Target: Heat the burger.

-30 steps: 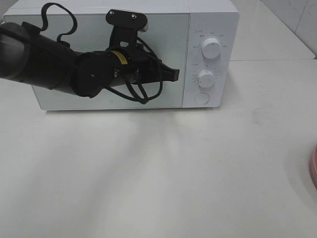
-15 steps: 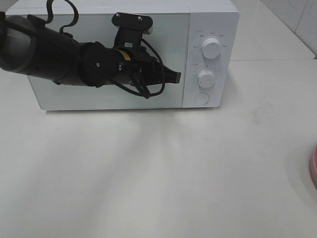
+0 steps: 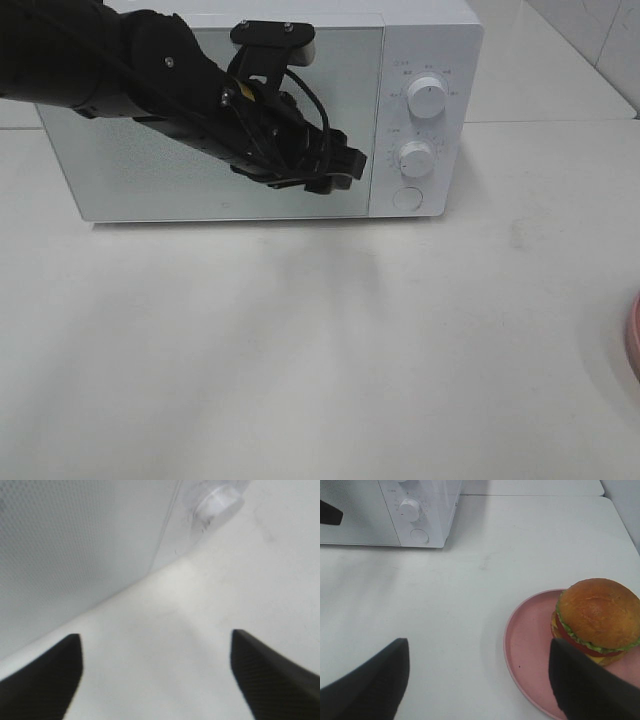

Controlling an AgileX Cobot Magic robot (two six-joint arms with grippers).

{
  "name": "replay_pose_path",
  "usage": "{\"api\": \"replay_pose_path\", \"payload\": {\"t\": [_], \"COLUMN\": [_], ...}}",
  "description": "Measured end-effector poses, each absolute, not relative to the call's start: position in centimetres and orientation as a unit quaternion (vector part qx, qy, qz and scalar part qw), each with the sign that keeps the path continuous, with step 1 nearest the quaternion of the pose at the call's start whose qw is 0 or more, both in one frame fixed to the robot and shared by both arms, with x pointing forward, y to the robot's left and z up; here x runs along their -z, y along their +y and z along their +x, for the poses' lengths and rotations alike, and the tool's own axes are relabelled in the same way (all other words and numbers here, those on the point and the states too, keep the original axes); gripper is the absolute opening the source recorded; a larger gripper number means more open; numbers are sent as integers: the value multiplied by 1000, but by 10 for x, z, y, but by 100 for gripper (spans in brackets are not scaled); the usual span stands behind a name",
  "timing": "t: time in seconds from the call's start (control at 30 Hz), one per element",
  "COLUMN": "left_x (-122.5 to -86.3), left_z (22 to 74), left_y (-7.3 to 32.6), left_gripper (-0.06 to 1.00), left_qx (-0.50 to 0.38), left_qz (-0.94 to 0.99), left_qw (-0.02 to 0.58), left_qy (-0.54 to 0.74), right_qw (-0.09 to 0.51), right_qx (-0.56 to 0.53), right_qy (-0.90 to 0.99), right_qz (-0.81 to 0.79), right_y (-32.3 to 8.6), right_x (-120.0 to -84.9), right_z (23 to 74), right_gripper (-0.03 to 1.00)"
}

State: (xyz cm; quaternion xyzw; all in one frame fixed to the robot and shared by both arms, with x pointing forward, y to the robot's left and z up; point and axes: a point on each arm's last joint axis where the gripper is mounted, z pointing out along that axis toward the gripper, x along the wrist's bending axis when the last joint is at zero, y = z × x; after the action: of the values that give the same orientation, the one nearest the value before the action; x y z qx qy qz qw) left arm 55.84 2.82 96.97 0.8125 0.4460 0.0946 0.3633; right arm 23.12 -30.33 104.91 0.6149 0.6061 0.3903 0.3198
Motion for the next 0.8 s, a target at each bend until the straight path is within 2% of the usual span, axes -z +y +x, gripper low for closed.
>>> {"api": "replay_pose_path", "payload": {"t": [0.03, 0.1, 0.2, 0.4, 0.63, 0.8], "left_x": [-970, -969, -972, -982, -1000, -1008], "left_z": [558, 551, 543, 531, 511, 510], "left_y": [28, 31, 34, 41, 59, 74], "left_gripper": [74, 93, 98, 99, 99, 99], "left_qx": [-95, -66, -43, -21, 2, 16], "left_qz": [812, 826, 838, 860, 894, 888], "left_qw": [363, 333, 307, 267, 186, 161], "left_qy": [446, 450, 449, 433, 407, 430], "right_qw": [320, 320, 320, 320, 320, 320], "right_qx": [-390, -390, -390, -390, -390, -390], "right_qy": [606, 606, 606, 606, 606, 606], "right_qz": [615, 615, 615, 615, 615, 615], "right_y": [-303, -303, -303, -303, -303, -303], "right_x": [-1049, -1049, -1049, -1049, -1049, -1049], "right_z": [231, 231, 231, 231, 231, 231], "right_gripper": [75, 75, 75, 75, 75, 75]}}
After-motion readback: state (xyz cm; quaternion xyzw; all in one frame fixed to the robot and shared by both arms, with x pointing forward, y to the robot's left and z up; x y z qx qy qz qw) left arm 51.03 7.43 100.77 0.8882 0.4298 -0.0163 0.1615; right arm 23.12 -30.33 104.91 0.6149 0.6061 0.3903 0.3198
